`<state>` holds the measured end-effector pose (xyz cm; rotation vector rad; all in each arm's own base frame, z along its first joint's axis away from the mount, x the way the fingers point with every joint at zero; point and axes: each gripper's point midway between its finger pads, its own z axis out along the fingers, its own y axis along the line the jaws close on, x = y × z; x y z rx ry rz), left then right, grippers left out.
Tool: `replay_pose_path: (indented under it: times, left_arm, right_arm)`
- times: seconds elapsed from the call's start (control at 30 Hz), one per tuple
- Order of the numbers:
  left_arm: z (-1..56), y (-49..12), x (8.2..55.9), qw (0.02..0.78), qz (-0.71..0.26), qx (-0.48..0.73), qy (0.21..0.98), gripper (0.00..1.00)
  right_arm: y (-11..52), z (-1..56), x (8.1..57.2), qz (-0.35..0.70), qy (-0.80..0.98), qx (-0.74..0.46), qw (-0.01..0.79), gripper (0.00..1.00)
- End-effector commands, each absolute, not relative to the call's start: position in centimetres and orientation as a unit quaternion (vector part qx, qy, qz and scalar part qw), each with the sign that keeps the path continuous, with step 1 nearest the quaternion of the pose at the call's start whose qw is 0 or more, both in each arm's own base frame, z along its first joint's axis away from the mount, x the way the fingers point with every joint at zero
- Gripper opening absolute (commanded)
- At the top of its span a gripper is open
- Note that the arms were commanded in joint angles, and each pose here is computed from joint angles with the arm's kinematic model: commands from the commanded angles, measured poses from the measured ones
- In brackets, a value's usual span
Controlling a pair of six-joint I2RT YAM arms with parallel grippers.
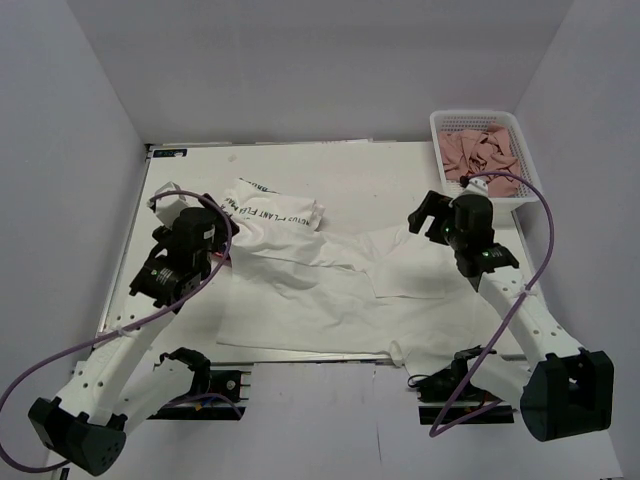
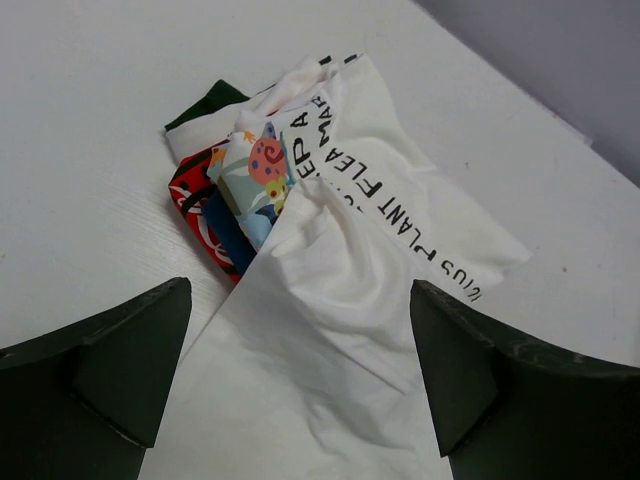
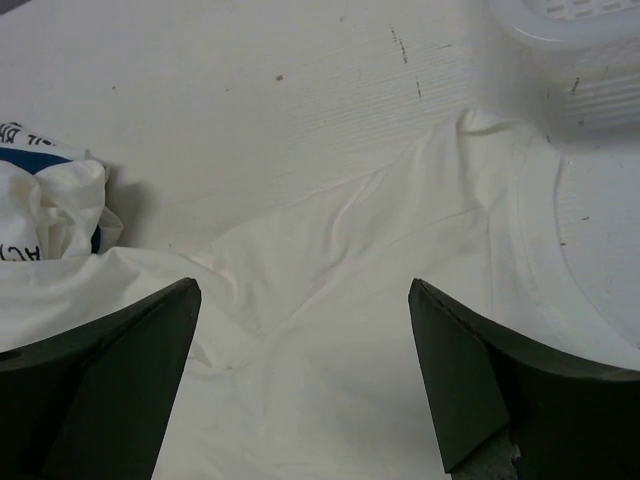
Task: Fold and stack the t-shirts
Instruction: Put the neatly folded tshirt into the corner of the board with the left arm
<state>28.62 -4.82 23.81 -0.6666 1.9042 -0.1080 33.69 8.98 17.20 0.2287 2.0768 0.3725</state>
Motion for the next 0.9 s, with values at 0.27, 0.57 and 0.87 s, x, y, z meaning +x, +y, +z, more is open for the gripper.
replay_pose_path:
  times: [0.27, 0.57, 0.87]
  left_arm:
    - [23.7, -4.3, 28.1, 0.541, -0.042, -0.279, 0.792, 1.00]
    - [23.7, -5.1, 28.7, 0.543, -0.057, -0.265, 0.795, 1.00]
    - [23.5, -6.1, 29.7, 0.538, -0.058, -0.236, 0.807, 1.00]
  right_arm:
    - [10.3, 20.4, 33.9, 0.200, 0.811, 0.062, 0.546, 0.90]
    - [19.9, 19.0, 33.0, 0.355, 0.809, -0.060, 0.464, 0.90]
    - [32.9, 8.5, 28.8, 0.397, 0.862, -0.164, 0.269, 0.90]
